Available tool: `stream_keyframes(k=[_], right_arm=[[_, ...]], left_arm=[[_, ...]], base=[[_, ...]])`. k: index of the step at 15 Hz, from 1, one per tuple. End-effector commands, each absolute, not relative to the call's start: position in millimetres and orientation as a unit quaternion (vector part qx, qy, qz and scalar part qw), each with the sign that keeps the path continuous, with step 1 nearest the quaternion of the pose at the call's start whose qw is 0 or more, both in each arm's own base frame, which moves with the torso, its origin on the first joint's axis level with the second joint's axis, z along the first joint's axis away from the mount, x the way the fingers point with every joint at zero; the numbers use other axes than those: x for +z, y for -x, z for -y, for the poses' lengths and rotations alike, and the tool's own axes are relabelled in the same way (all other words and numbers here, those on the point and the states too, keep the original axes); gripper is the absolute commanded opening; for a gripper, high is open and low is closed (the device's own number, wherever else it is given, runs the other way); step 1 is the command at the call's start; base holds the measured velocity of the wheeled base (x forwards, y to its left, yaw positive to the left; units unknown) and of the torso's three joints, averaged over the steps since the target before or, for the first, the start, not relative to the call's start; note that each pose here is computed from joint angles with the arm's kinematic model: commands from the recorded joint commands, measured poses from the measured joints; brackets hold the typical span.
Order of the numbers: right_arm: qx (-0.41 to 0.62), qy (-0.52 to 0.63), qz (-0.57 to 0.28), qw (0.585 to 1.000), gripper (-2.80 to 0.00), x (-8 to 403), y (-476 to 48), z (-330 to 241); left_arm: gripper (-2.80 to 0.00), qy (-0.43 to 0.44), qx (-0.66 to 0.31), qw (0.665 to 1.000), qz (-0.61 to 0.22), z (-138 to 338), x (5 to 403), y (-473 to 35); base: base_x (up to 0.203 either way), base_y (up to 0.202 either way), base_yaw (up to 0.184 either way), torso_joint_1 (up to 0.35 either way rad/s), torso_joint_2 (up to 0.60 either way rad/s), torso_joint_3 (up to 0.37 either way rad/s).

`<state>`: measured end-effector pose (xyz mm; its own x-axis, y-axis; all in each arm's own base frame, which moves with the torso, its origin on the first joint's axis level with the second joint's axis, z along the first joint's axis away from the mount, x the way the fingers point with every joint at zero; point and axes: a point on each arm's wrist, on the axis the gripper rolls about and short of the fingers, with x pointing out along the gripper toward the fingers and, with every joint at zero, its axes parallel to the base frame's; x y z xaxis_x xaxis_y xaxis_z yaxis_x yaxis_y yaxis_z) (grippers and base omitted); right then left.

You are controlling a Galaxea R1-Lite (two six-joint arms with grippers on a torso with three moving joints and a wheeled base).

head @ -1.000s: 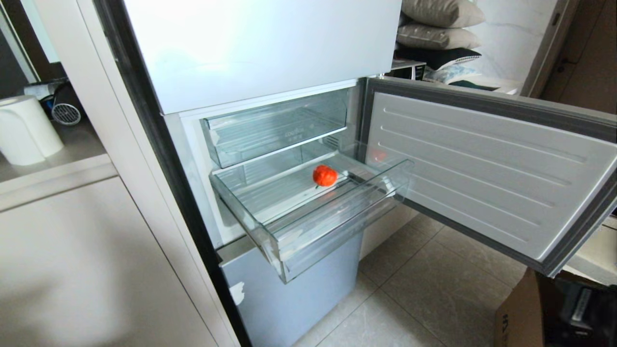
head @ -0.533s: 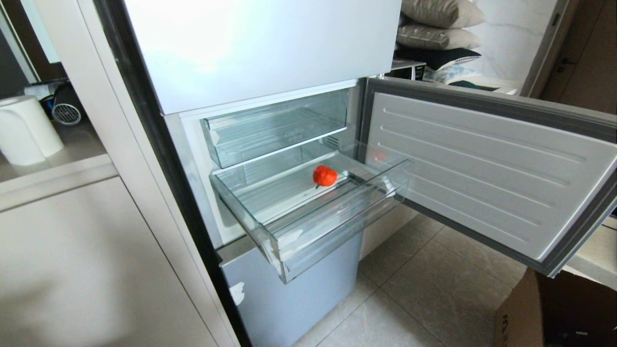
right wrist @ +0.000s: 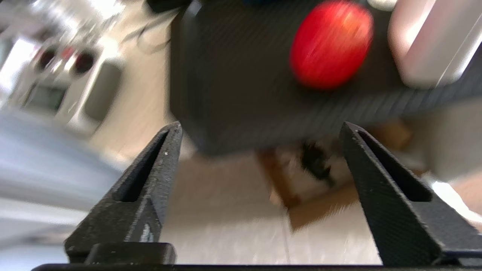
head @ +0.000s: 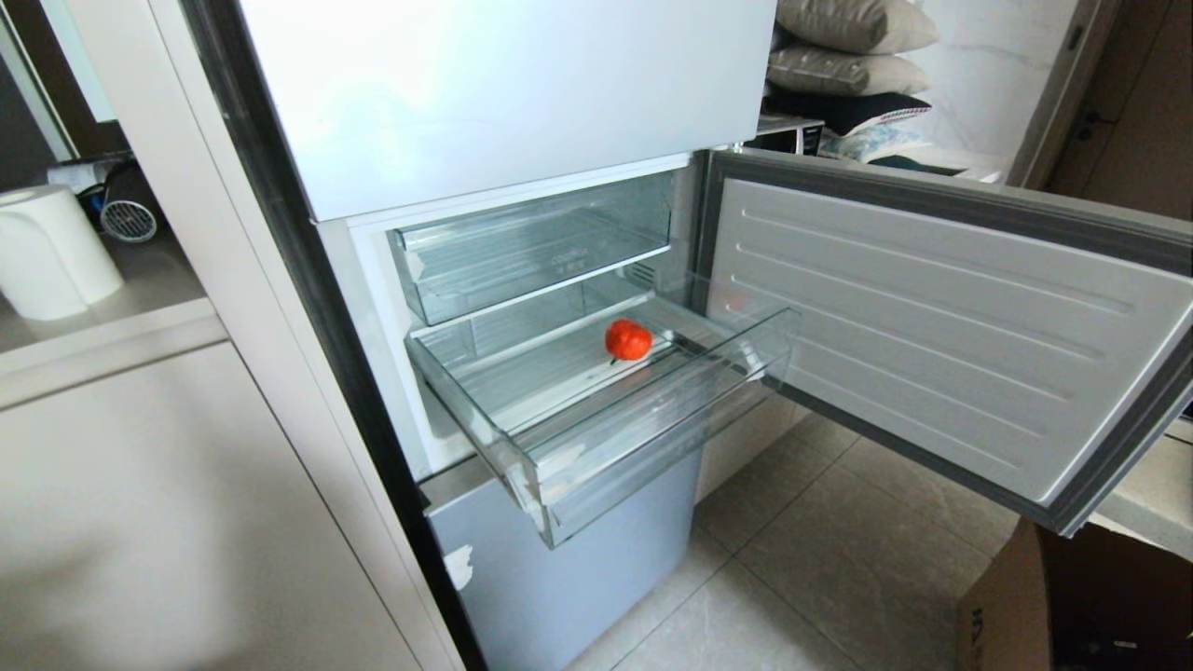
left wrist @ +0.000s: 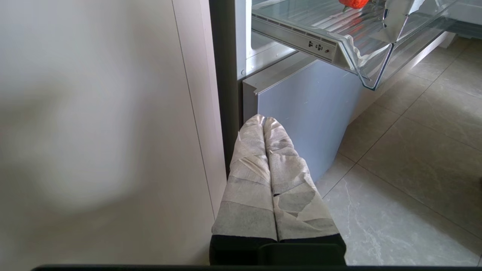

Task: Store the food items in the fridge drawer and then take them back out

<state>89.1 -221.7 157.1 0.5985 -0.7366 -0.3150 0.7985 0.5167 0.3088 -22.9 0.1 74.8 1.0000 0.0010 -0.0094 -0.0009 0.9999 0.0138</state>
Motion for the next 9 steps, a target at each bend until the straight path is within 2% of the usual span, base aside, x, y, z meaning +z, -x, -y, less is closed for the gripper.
stream_keyframes(k=[1, 9], right_arm=[[-0.454, -0.236, -0.09, 0.855, 0.0, 135, -94, 260], [-0.468, -0.239, -0.087, 0.846, 0.0, 125, -97, 304]], left_arm=[[-2.8, -0.007, 0.001, 1.0, -0.005, 0, 75, 23], [-2.8, -0.007, 0.001, 1.0, -0.005, 0, 75, 23]], base=[[0.0, 0.0, 0.0, 0.0, 0.0, 0.0], [0.0, 0.0, 0.0, 0.0, 0.0, 0.0]])
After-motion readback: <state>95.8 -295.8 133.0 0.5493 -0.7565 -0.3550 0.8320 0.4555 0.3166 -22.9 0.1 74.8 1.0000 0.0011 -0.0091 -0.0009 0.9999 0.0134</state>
